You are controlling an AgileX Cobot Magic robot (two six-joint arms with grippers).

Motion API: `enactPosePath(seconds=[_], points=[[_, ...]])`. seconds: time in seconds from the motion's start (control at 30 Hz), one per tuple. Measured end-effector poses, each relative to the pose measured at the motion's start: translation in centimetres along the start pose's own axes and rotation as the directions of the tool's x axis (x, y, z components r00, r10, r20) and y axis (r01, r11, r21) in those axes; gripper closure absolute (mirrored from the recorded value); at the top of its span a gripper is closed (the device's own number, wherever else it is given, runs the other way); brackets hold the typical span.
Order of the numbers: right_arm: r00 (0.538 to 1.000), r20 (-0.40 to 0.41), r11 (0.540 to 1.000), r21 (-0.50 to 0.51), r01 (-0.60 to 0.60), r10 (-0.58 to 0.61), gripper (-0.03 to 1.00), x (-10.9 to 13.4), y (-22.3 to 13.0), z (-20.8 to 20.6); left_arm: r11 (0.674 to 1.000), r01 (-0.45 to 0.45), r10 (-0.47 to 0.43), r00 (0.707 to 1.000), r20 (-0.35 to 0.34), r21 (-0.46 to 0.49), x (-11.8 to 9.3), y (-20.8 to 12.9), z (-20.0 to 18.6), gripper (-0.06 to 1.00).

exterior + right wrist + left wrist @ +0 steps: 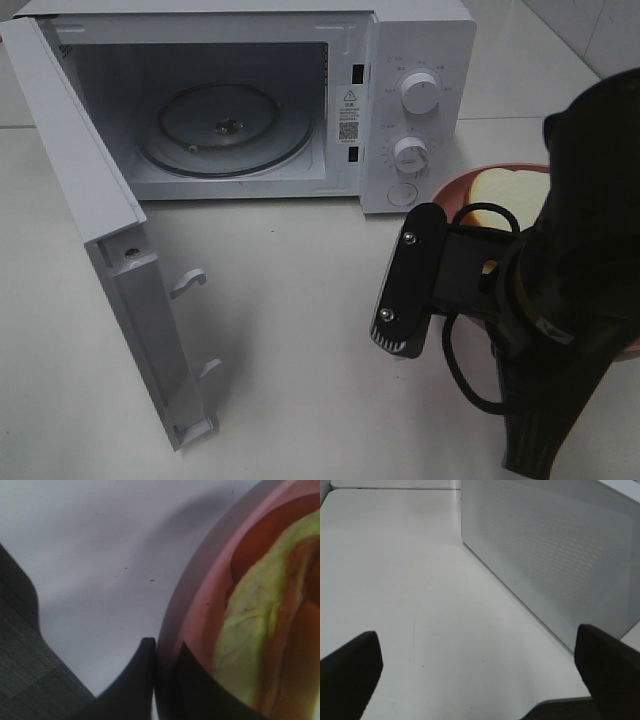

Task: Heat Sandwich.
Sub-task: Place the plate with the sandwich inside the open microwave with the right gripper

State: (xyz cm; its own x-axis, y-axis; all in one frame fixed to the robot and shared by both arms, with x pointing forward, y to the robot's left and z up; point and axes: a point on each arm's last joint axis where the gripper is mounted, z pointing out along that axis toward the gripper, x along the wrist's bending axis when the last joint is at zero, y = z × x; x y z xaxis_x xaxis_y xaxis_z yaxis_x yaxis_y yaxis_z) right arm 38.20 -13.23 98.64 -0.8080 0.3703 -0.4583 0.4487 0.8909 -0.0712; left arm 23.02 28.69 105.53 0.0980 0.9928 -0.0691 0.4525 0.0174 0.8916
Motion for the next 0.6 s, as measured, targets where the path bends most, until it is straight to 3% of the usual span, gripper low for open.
enactPosePath(seconds=[0.27,0.6], points=[[0.989,0.006,0.987,-0.054,0.148,-0.148,0.94,-0.28,-0.16,-0.66,1.0,0.0,0.0,1.0,0.0,0.0,0.0,0.0,0.0,-0.02],[0.949,0.034,0.934,-0.166,0.315,-0.314,0.93,-0.19,0.7,-0.95,1.0,0.0,0.0,1.0,0.0,0.0,0.0,0.0,0.0,-0.02]])
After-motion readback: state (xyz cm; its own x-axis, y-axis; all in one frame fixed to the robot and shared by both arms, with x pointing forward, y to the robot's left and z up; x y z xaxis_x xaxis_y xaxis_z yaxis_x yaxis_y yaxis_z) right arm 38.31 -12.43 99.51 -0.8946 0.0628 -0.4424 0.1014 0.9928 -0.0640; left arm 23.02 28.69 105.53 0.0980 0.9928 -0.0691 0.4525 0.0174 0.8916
